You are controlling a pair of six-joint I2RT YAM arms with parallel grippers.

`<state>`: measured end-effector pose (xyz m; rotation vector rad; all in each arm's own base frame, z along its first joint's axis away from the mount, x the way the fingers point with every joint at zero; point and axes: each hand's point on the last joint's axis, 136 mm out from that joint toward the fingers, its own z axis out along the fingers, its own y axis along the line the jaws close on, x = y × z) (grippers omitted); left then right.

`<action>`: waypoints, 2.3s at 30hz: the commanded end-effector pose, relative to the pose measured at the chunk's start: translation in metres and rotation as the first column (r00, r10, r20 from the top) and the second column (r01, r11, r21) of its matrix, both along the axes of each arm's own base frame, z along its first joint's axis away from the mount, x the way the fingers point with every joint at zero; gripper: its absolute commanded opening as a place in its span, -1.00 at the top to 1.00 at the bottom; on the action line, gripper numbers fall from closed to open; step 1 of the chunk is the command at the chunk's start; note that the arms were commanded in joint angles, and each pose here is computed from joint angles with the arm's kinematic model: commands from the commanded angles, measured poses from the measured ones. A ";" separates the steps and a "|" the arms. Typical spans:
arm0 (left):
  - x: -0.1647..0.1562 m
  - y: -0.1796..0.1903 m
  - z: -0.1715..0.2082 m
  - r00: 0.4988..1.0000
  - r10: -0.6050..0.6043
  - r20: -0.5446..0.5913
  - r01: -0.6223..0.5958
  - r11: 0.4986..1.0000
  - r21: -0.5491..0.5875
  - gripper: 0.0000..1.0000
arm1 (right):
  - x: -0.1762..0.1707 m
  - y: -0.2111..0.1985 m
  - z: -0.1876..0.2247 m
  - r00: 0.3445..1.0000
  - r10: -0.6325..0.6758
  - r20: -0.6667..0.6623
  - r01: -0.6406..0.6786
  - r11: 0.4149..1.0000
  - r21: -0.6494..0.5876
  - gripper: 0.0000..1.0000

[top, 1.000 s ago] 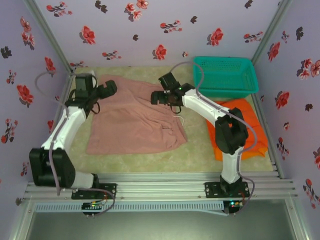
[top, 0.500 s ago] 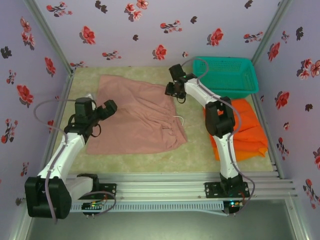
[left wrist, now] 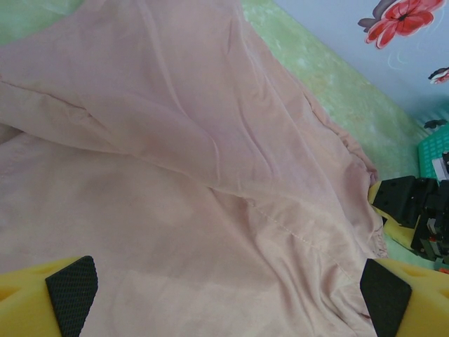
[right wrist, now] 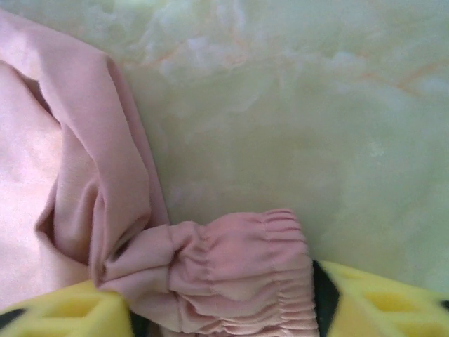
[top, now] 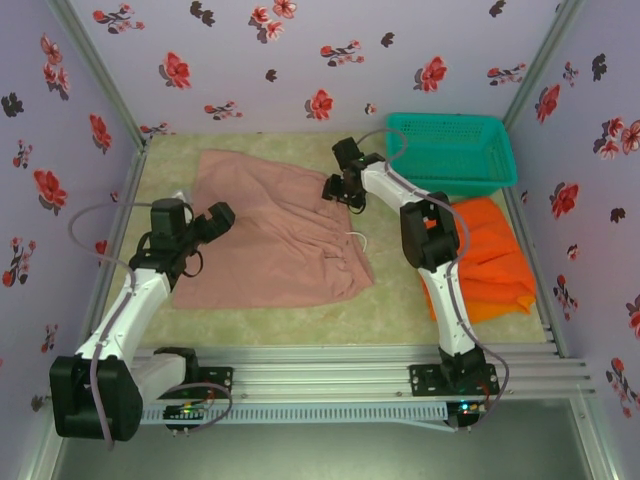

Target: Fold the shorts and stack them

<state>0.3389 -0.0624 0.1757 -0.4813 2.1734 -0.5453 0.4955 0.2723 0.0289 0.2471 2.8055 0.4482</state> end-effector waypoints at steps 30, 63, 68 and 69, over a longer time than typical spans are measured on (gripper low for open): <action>-0.019 0.013 -0.009 0.994 0.113 -0.008 -0.113 0.992 -0.050 -0.99 | -0.005 -0.078 0.143 0.957 -0.052 0.284 0.148 0.933 -0.328 -0.36; -0.105 -0.035 -0.161 0.931 0.004 -0.364 -0.096 0.967 -0.235 -0.98 | 0.015 0.156 0.053 0.950 0.222 0.221 -0.277 0.925 0.261 -0.90; -0.118 -0.032 -0.168 0.919 0.019 -0.394 -0.119 0.966 -0.231 -0.98 | 0.030 0.140 0.029 0.967 0.173 0.185 -0.218 0.941 0.259 -0.89; -0.120 -0.032 -0.168 0.918 0.021 -0.396 -0.122 0.965 -0.230 -0.99 | 0.032 0.137 0.025 0.970 0.164 0.177 -0.206 0.944 0.258 -0.89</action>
